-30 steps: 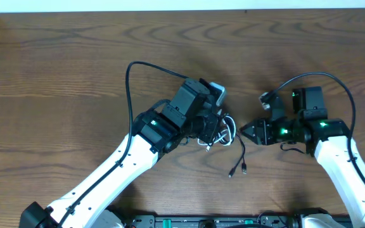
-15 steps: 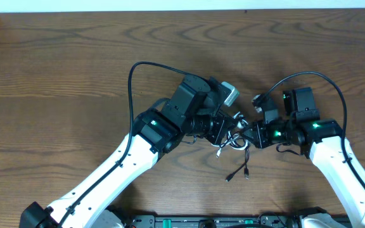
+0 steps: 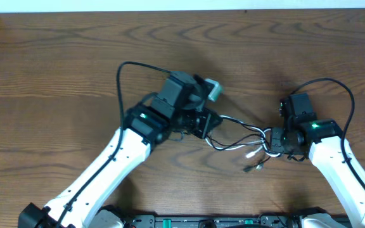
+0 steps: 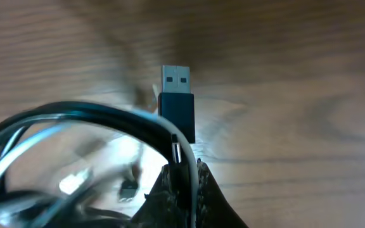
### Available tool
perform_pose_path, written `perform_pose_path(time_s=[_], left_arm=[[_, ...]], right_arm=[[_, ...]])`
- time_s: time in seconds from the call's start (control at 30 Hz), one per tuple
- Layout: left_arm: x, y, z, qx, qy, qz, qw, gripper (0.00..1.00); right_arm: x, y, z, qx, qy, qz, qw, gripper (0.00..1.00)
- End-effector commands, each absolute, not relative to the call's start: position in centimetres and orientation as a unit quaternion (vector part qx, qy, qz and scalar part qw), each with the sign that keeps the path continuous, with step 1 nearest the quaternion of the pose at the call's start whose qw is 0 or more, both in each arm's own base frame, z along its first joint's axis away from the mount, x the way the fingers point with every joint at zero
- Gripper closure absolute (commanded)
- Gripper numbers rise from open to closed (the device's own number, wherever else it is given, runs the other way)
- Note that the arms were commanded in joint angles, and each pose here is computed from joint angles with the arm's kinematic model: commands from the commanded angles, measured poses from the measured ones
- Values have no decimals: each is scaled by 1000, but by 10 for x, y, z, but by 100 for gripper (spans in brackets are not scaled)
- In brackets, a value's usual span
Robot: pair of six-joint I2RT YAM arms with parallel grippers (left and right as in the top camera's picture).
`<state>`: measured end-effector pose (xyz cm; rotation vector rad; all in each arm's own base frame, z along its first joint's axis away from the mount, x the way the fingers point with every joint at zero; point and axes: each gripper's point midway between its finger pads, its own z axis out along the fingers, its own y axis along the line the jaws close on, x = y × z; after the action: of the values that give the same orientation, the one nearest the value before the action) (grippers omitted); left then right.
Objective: Untangle cables
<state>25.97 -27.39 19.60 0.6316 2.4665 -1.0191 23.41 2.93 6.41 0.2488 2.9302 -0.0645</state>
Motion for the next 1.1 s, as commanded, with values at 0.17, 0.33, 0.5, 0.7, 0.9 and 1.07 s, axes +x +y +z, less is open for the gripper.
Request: perform_pose_path(time_s=[0.17,0.33,0.5,0.7,0.9,1.07], left_arm=[[319,-188,211,103,899,-332,265,93],[333,-148,229,56,894,-321,307,93],[324,-154,233,64,889,-344,295,65],[303,-173,210,78,907,-345,230,55],[278,-195,177,98,925,-336,146,28],[267,-210,151,120,932,-327,97,19]], right_arm=[[232,-10,68,155,975,-111,113,99],[233,-8,67,158,975,-105,114,99],[241,31,64,126,986,5,107,99],[264,105,85,25,967,211,139,99],[278,133,107,-6,940,295,171,99],[286,147,122,-15,921,342,188,99]])
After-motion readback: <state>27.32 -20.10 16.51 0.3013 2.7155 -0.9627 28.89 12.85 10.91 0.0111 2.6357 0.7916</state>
